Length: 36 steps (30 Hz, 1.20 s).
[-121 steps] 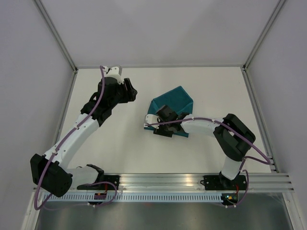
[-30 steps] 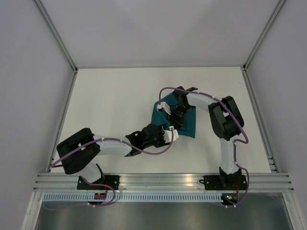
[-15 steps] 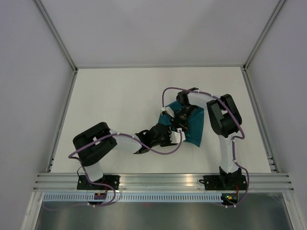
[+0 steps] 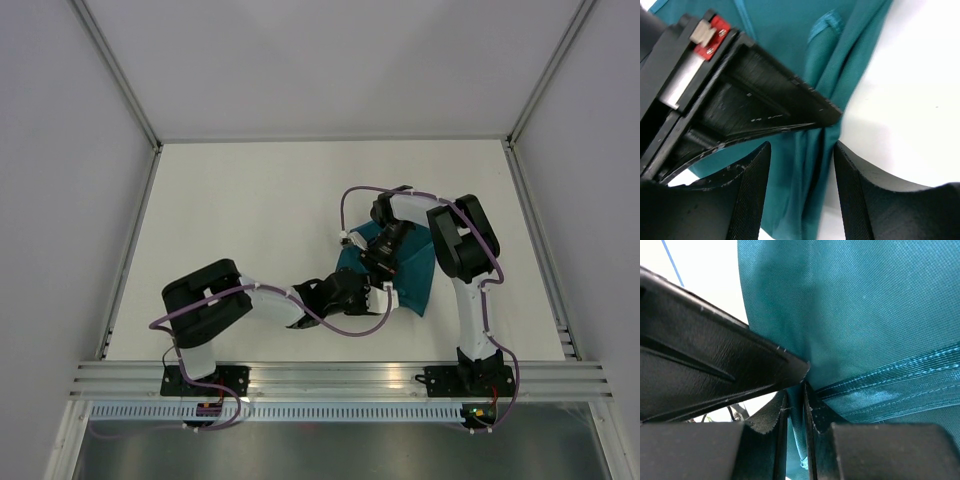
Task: Fold the napkin, place the utensils inside, and roll it up
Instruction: Roll the napkin with the utensil
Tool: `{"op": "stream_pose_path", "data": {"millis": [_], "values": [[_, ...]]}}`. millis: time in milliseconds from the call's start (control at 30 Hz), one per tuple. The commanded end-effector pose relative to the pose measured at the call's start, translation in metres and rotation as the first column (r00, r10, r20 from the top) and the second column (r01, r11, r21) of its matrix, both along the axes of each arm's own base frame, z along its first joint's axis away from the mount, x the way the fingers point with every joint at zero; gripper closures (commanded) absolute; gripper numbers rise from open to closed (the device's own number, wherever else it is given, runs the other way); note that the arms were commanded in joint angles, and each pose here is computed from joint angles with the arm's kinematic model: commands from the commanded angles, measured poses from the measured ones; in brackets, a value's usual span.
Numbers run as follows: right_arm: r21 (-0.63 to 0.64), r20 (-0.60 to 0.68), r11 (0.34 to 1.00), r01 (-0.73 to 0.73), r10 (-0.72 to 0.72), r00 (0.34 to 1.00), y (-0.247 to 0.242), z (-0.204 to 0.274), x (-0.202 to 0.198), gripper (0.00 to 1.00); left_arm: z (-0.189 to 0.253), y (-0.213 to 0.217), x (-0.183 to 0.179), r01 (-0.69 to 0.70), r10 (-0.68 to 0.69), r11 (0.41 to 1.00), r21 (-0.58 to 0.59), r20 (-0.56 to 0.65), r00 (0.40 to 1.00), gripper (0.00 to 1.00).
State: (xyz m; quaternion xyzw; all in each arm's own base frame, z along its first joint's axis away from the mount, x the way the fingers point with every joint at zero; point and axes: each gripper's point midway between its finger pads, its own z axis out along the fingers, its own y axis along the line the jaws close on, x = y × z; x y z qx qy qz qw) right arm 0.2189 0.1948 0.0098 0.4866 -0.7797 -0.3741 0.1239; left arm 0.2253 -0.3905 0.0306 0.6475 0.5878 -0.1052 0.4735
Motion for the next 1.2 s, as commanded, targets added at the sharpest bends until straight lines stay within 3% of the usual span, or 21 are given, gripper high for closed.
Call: {"op": "stream_pose_path", "data": {"millis": [0, 533, 733, 833, 933, 1100, 1167], "values": [[-0.12, 0.191, 0.985, -0.127, 0.148, 0.97, -0.027, -0.065, 0.033, 0.88, -0.002, -0.011, -0.013, 0.076, -0.076, 0.997, 0.017, 0.001, 0.997, 0.41], [-0.12, 0.197, 0.986, -0.114, 0.136, 0.971, -0.027, -0.064, 0.036, 0.88, -0.01, -0.023, -0.015, 0.134, -0.134, 0.99, 0.047, -0.011, 0.991, 0.4], [-0.117, 0.202, 0.987, -0.111, 0.133, 0.97, -0.026, -0.062, 0.039, 0.88, -0.026, -0.021, -0.02, 0.137, -0.132, 0.987, 0.086, -0.067, 0.989, 0.47], [-0.115, 0.211, 0.988, -0.105, 0.127, 0.969, -0.025, -0.06, 0.041, 0.88, -0.031, -0.02, -0.021, 0.126, -0.113, 0.985, 0.118, -0.113, 0.987, 0.62], [-0.114, 0.227, 0.989, -0.092, 0.117, 0.967, -0.024, -0.058, 0.045, 0.88, -0.04, -0.018, -0.023, 0.111, -0.084, 0.98, 0.164, -0.166, 0.983, 0.82], [-0.116, 0.28, 0.992, -0.059, 0.089, 0.956, -0.024, -0.052, 0.057, 0.82, -0.054, -0.015, -0.025, 0.078, -0.016, 0.97, 0.228, -0.261, 0.965, 0.98], [-0.118, 0.319, 0.992, -0.036, 0.072, 0.945, -0.023, -0.048, 0.065, 0.77, -0.054, -0.013, -0.024, 0.056, 0.012, 0.972, 0.229, -0.285, 0.958, 0.98]]}}
